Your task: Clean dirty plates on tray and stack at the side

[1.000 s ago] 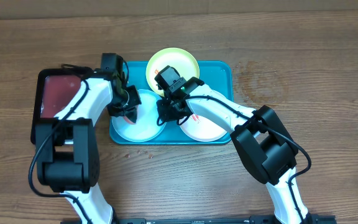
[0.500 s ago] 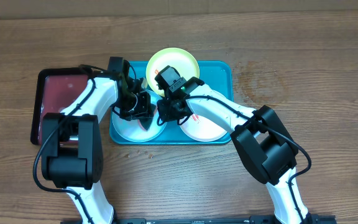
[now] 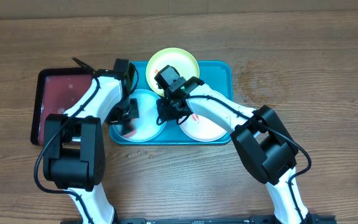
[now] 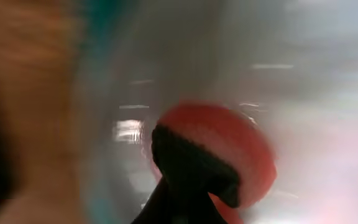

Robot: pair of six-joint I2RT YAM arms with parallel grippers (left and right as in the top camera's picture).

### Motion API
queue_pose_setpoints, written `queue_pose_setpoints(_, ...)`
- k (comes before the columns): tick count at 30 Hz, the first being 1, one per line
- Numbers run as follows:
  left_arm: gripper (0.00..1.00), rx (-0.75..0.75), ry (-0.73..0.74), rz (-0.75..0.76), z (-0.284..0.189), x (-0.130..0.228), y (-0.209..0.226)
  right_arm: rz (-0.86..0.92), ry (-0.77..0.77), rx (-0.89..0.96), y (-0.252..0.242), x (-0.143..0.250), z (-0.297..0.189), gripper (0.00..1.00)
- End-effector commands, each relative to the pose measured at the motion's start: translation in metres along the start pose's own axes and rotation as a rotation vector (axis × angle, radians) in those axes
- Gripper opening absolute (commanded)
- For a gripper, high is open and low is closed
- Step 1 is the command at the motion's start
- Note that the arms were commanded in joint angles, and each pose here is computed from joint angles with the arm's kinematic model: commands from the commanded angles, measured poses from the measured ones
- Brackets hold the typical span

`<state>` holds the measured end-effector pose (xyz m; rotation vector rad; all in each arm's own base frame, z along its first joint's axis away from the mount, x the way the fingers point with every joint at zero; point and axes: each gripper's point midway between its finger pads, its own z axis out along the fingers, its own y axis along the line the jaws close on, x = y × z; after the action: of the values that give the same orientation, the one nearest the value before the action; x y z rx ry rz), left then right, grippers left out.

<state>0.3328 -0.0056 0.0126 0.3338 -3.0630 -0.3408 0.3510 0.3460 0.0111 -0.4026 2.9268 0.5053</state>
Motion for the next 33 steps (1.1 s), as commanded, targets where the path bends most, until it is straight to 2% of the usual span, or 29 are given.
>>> queue_pose_setpoints(1, 0.04, -0.305, -0.063, -0.097, 0.000, -0.009, 0.057, -0.026, 0.006, 0.028, -0.006, 0.000, 0.003, 0.04)
queue_pose_setpoints(7, 0.04, -0.233, -0.119, -0.202, -0.044, -0.037, 0.050, -0.060, -0.016, 0.021, 0.001, -0.008, -0.006, 0.04)
queue_pose_setpoints(13, 0.04, 0.011, -0.209, -0.269, -0.117, -0.069, 0.033, -0.094, -0.087, 0.081, 0.002, -0.028, -0.041, 0.04)
queue_pose_setpoints(17, 0.04, 0.146, -0.240, -0.342, -0.150, -0.075, 0.047, -0.157, -0.153, 0.162, 0.003, -0.047, -0.076, 0.04)
queue_pose_setpoints(23, 0.04, 0.160, -0.137, -0.498, -0.139, -0.057, 0.109, -0.298, -0.314, 0.481, 0.003, -0.074, -0.137, 0.04)
queue_pose_setpoints(28, 0.04, 0.129, -0.052, -0.599, -0.121, -0.038, 0.159, -0.418, -0.490, 0.756, 0.027, -0.085, -0.188, 0.04)
queue_pose_setpoints(33, 0.04, 0.159, -0.008, -0.674, -0.112, -0.027, 0.188, -0.552, -0.609, 0.985, 0.056, -0.084, -0.222, 0.04)
